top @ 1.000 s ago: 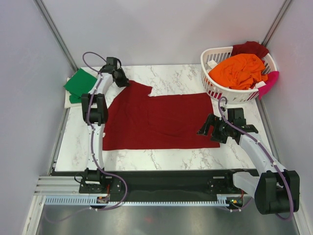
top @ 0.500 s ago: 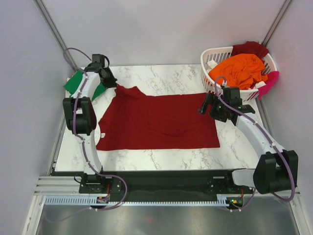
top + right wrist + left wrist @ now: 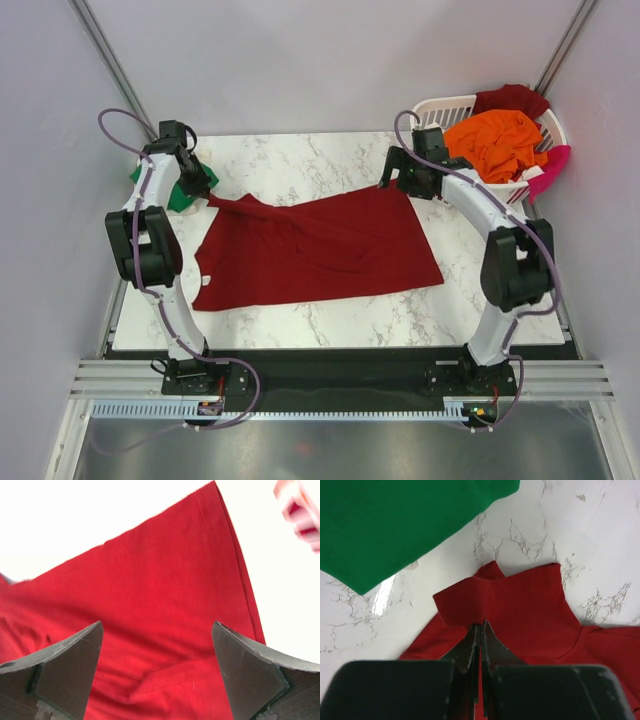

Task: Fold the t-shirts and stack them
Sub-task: Fold the tshirt

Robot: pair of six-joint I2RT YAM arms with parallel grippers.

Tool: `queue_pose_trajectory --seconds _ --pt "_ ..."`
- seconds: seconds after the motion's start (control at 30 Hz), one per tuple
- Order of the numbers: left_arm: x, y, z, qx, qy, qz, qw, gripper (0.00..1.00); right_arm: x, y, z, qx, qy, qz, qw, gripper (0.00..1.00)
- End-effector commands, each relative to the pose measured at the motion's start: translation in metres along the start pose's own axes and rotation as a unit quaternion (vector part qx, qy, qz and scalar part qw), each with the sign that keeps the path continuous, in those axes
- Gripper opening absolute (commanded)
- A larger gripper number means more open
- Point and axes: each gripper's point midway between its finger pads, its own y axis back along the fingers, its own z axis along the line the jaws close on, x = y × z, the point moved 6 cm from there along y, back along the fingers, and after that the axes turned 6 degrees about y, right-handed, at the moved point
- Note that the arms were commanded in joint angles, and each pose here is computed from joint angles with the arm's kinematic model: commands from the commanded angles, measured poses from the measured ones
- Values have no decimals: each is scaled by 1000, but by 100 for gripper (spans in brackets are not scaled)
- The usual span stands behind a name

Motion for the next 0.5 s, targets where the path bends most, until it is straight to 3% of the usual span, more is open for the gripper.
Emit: queue_pose_trajectory --seconds 0.0,0.07,0.2,0.47 --pt "-4 26 -2 12 -28 -16 999 2 -34 -24 14 1 31 -27 999 98" --pt "-2 20 -3 17 -27 -6 999 2 -28 -56 6 31 36 7 999 98" --pt "4 9 -4 22 -26 11 999 2 -50 -84 3 76 51 -4 996 97" --pt "3 14 -7 34 -25 12 999 2 -34 -143 -20 168 64 20 984 84"
